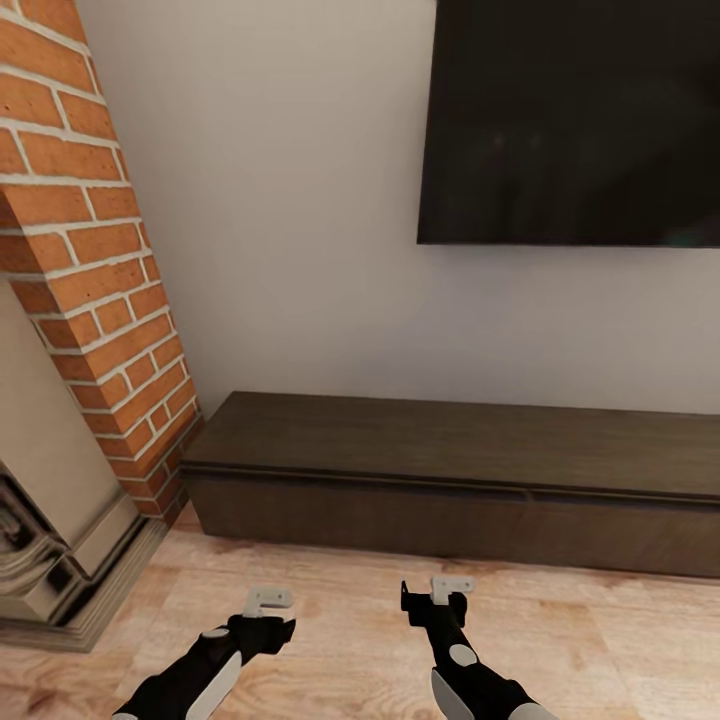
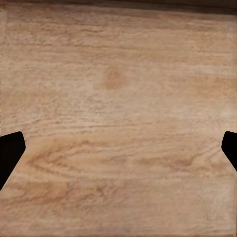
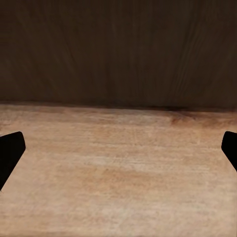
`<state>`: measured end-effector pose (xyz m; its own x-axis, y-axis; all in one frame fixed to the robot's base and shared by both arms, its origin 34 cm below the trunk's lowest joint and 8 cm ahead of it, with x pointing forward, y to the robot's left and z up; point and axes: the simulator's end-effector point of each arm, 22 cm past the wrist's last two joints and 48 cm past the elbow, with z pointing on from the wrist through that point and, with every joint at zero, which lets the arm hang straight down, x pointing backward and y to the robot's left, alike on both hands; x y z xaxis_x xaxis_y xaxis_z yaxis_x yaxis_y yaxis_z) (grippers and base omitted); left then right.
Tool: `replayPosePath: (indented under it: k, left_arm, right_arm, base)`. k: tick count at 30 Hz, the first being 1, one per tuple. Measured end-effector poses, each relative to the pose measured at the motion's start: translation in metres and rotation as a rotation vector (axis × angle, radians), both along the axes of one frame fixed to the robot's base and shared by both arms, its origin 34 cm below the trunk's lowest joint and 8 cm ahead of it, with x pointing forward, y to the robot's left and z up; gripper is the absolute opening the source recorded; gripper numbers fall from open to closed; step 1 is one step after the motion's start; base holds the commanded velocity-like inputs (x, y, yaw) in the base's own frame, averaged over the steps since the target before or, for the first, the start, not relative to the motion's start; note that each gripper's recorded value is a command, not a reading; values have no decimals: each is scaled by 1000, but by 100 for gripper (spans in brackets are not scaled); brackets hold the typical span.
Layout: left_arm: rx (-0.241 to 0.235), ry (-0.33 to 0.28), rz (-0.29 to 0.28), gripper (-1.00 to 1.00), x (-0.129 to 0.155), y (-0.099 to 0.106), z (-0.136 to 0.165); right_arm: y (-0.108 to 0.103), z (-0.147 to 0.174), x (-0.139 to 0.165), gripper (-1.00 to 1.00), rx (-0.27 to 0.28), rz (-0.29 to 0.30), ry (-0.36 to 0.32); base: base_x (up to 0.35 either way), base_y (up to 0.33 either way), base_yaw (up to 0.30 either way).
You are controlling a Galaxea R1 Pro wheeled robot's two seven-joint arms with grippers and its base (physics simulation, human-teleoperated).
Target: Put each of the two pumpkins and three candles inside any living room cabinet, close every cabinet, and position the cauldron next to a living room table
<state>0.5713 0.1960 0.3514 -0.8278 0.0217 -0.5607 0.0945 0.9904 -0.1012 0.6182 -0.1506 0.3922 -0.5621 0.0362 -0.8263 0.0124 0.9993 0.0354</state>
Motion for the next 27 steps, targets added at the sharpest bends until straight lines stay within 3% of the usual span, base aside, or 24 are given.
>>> replayPosePath:
  k: [16, 27]
  left_arm:
    - [3, 28, -3, 100, 3, 0, 31]
    - [2, 29, -4, 100, 8, 0, 54]
  right_arm:
    - [1, 34, 7, 100, 2, 2, 1]
    - [0, 57, 12, 100, 0, 2, 2]
  base:
    - [-4, 0, 0]
    - [-97, 0, 0]
